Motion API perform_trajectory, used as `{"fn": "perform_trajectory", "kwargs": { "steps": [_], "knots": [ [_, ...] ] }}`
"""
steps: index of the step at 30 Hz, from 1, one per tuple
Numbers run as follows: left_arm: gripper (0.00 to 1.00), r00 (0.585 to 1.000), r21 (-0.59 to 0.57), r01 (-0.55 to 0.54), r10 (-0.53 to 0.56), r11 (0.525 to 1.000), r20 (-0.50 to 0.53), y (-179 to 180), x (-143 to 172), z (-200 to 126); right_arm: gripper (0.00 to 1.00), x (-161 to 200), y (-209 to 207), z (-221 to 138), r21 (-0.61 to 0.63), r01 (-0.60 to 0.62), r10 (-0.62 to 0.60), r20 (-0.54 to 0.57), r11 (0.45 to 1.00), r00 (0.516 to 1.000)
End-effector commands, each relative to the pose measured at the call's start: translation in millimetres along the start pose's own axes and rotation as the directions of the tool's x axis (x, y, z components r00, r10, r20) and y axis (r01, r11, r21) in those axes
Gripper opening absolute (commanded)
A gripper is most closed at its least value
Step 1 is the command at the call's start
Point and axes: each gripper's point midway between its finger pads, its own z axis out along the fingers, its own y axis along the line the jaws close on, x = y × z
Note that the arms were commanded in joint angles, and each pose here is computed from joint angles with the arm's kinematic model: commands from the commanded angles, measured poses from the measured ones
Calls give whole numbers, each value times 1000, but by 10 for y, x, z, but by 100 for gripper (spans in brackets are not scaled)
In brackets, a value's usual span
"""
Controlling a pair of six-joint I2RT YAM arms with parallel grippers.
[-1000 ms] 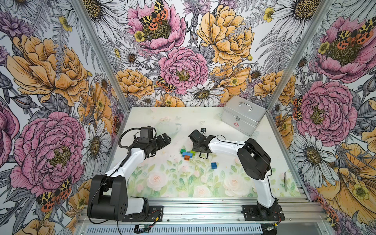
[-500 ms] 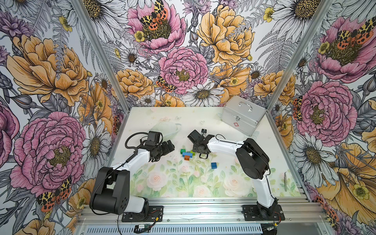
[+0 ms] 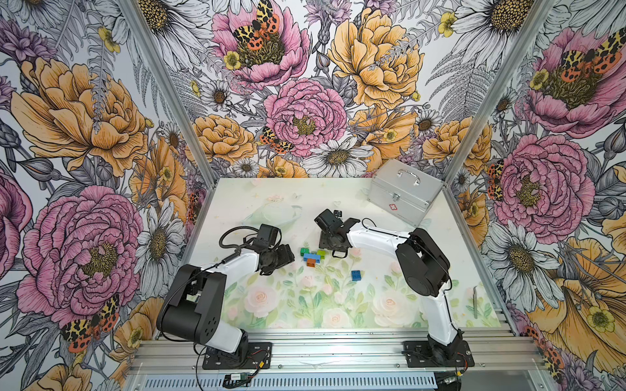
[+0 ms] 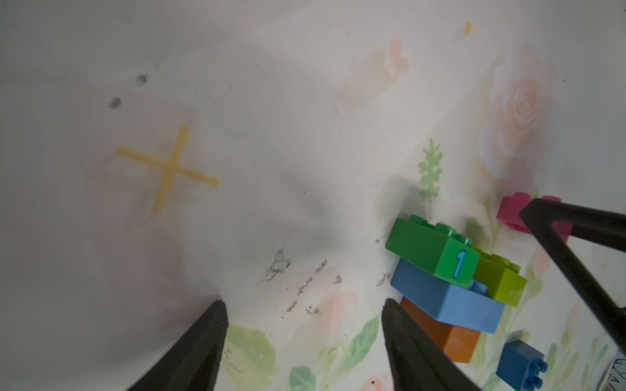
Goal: Assemble the letter v with lego
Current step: Place the lego brick at the center of the board, then assemble the lego brick with the lego brick.
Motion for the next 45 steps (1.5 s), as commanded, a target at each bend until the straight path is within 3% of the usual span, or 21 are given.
{"fn": "perform_trajectory", "kwargs": {
  "steps": [1, 18, 25, 31, 34, 37, 41, 44, 45],
  "knots": [
    [71, 999, -18, -6, 6, 1000, -35, 39, 59, 78, 59, -42, 66, -36, -32, 24, -25, -11, 999, 1000],
    [65, 996, -13, -39, 38, 999, -82, -103, 216, 181, 49, 56, 84, 40, -73, 16, -22, -82, 997, 996],
    [65, 994, 29, -55, 58, 998, -88, -212, 196, 167, 48, 88, 160, 34, -124, 88, -102, -109, 988, 989],
    [65, 993, 66, -68, 74, 996, -94, -288, 198, 123, 58, -55, 17, -198, -144, 129, -142, -86, 981, 986],
    [65, 991, 84, -75, 84, 994, -102, -314, 206, 112, 65, -187, -7, -418, -166, 225, -234, -38, 960, 971],
    [62, 990, 106, -80, 91, 991, -105, -349, 190, 91, 78, -238, 28, -645, -196, 481, -483, 43, 854, 875],
    [54, 989, 137, -82, 97, 987, -107, -395, 170, 51, 85, -143, -109, -823, -123, 799, -790, 121, 589, 601],
    [44, 989, 150, -82, 100, 985, -111, -394, 211, 16, 87, -93, -163, -878, -95, 903, -889, 157, 420, 430],
    [40, 989, 151, -80, 97, 985, -114, -383, 235, 6, 87, -70, -144, -884, -103, 918, -902, 172, 384, 396]
  ]
}}
